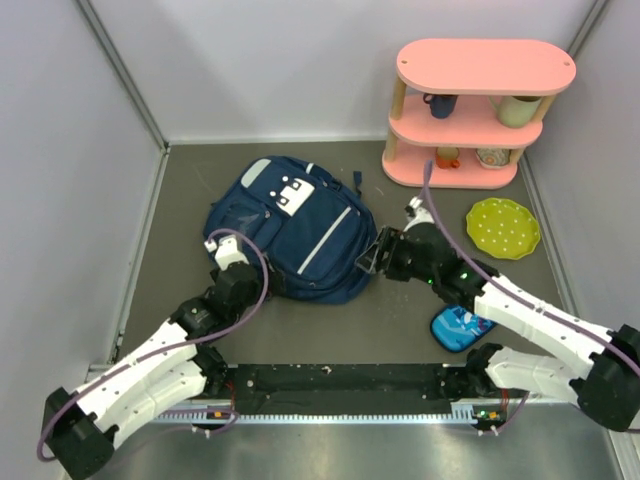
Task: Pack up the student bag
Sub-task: Zip the student bag at the center of the board.
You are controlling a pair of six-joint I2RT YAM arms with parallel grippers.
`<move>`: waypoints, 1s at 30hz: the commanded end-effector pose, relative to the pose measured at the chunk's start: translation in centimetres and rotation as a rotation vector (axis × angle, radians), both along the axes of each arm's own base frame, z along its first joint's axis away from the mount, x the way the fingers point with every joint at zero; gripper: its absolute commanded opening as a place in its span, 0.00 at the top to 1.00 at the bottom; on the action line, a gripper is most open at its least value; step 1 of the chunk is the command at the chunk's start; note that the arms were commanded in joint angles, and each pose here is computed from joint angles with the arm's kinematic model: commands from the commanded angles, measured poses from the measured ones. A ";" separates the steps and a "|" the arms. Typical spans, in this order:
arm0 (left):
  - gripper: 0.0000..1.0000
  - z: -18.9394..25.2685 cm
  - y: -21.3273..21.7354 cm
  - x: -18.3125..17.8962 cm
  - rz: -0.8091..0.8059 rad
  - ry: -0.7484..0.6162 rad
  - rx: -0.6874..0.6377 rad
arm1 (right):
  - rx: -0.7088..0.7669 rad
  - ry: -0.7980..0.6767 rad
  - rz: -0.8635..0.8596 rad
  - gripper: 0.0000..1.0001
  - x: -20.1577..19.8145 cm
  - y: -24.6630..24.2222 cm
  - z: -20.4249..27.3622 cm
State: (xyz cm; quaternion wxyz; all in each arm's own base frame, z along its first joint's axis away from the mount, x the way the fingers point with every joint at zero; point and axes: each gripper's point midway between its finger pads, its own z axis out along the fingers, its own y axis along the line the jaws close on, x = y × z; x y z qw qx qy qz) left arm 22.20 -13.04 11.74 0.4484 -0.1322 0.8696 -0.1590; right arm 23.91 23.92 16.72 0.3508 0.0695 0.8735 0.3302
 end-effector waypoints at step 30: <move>0.85 -6.2 3.6 4.0 0.135 -0.001 -0.277 | -0.073 -0.021 0.146 0.48 -5.7 17.2 -5.9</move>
